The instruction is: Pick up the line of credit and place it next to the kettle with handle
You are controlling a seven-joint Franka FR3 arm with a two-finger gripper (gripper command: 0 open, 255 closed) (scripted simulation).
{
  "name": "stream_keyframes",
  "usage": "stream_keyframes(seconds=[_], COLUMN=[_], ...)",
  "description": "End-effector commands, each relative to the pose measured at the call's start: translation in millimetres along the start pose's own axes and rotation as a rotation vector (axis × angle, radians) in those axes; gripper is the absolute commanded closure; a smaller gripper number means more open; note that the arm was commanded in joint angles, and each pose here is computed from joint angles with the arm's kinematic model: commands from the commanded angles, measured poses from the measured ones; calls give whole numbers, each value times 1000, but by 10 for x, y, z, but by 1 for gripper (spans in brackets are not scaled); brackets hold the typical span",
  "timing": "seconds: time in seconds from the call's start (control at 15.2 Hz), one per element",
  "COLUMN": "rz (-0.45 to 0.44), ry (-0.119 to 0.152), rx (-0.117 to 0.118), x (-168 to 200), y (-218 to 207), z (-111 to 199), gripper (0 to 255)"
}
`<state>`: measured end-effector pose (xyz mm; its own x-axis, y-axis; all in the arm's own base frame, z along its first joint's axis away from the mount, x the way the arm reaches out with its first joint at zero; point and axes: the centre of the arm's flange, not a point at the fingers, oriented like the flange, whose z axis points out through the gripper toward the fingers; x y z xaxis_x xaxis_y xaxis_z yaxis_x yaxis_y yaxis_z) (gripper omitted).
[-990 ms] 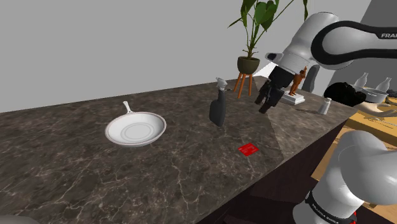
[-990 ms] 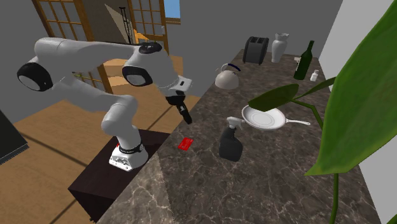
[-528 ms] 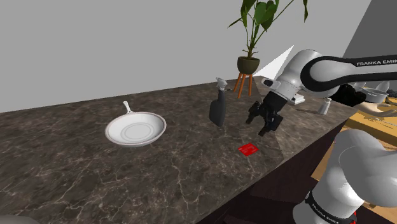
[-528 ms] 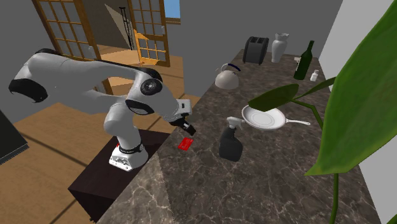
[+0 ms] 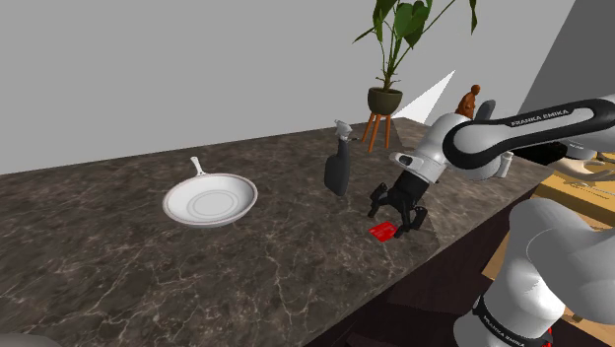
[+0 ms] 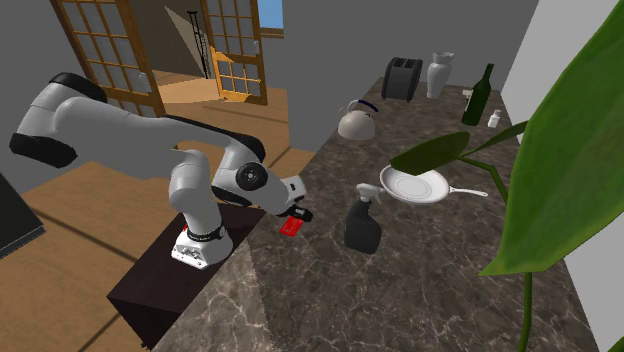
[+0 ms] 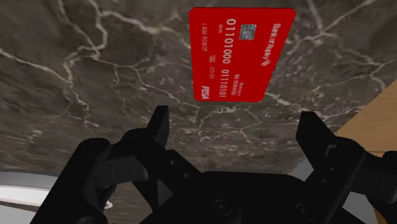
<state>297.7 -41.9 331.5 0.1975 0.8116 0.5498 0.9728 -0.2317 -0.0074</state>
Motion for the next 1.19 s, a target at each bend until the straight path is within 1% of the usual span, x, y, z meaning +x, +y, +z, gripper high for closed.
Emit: stream_keyframes(seconds=[0.0, 0.2, 0.73, 0.79, 1.12], rz=[-4, -4, -4, -4, -4], ry=[1, 1, 1, 1, 1], rx=[0, 0, 0, 0, 0], x=[0, 0, 0, 0, 1], y=[16, 16, 16, 16, 14], z=[118, 254, 254, 254, 235], gripper=[0, 0, 0, 255, 255])
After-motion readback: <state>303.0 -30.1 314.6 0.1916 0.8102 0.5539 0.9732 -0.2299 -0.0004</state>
